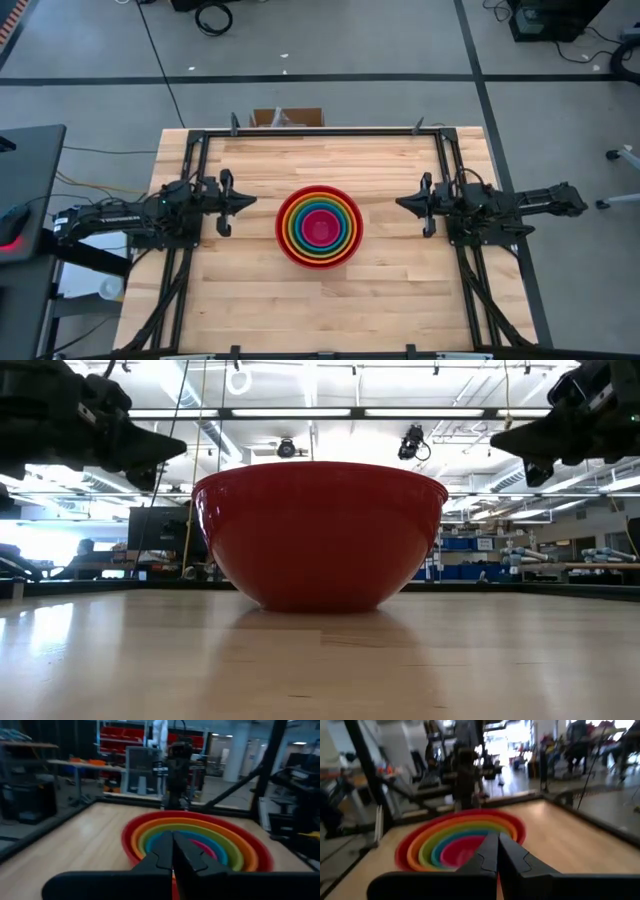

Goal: Nest bowls inside each other
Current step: Return to Home Position

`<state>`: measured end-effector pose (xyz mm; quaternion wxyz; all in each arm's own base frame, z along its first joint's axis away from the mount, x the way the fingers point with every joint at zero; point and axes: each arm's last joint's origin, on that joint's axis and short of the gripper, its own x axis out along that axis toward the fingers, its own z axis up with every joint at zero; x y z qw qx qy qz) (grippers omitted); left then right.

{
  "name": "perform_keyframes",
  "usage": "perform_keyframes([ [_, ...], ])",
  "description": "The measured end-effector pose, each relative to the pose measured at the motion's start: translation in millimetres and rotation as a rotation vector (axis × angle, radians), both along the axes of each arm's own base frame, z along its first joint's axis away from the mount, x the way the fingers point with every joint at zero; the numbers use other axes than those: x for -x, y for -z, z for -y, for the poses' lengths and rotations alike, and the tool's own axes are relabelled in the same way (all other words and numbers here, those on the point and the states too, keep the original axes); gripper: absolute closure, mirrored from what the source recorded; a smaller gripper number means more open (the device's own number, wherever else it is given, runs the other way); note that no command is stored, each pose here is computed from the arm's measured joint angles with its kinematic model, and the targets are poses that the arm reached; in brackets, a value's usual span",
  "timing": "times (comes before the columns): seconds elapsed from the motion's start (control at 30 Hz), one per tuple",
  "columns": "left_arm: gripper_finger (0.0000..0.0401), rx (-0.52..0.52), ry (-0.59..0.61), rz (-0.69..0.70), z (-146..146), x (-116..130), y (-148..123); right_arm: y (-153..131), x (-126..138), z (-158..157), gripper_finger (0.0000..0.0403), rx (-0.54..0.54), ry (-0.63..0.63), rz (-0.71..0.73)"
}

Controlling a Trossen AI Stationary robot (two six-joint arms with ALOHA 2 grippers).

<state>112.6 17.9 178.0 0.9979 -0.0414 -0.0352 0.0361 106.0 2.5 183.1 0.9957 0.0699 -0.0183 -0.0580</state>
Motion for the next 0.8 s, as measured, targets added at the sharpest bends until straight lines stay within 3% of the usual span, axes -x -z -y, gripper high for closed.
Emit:
perform_keyframes([
  [0.17,0.0395,0.034,0.070,-0.025,2.4,2.0,2.6,11.3,-1.0,-0.7,0.0397,-0.012,-0.022,0.017],
  [0.4,0.0395,-0.004,0.006,-0.007,1.0,4.1,0.9,10.1,-1.0,-0.4,0.0390,-0.030,-0.013,0.031],
  [0.8,0.0394,0.017,0.003,-0.044,0.8,3.8,4.6,9.9,-1.0,-0.4,0.0379,-0.030,-0.010,0.034],
])
